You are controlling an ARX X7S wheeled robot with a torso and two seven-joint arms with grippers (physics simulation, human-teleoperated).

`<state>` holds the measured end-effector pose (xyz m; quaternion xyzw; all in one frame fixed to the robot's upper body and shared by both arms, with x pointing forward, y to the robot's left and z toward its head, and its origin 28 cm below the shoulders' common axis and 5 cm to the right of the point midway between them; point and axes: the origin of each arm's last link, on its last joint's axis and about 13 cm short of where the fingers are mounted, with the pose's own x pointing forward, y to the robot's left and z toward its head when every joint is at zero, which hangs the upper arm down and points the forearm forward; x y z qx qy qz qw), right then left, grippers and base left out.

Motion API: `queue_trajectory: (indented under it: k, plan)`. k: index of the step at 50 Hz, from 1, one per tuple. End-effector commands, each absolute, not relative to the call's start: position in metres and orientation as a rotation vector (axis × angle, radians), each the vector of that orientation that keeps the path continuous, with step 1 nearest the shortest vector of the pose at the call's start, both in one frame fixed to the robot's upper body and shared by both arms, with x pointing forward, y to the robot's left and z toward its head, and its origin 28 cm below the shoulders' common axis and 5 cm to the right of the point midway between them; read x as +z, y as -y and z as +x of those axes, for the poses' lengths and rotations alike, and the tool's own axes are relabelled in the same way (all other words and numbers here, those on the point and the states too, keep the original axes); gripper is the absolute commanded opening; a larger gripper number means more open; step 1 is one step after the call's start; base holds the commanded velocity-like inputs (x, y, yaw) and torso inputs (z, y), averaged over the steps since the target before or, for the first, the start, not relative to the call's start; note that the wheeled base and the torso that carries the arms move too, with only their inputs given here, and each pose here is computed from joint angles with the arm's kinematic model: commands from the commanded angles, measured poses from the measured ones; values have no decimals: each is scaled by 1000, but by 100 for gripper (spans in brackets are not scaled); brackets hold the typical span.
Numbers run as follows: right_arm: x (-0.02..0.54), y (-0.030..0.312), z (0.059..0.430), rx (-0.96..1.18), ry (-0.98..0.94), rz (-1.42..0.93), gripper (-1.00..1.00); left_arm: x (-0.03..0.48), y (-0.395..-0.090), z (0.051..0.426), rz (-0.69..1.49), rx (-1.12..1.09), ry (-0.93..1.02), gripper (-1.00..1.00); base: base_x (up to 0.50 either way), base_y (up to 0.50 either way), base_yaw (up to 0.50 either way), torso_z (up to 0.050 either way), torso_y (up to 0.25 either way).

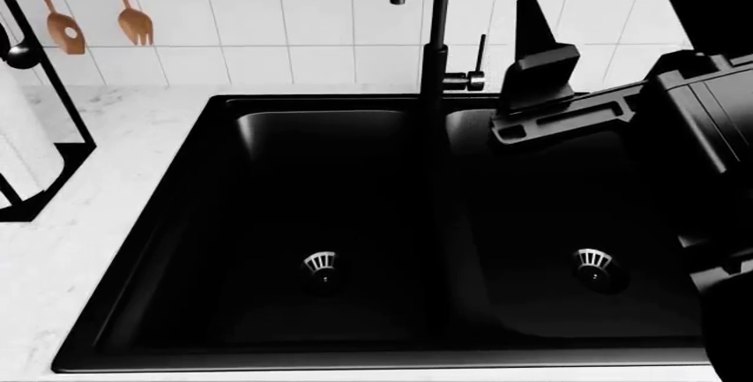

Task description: Pick the kettle from the counter and place it on the tray. Then pick the mug from the cabinet and place it on the tray. Then close the cabinet doors.

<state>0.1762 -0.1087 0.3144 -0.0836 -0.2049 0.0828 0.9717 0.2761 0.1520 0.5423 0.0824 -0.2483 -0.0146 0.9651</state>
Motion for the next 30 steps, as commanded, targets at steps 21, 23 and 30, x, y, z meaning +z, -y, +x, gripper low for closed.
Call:
queue_trajectory:
  k: [21,23,30]
  plan:
    - [308,111,171,167,387,-187,100,524,-134,326,82,-92,311,100,0,0,0,5,0]
    - [308,110,172,172,386,-189,100,529,-136,317,76,-109,321,100,0,0,0,6,0]
    - [308,107,175,187,383,-193,100,536,-147,300,58,-124,340,100,0,0,0,5,0]
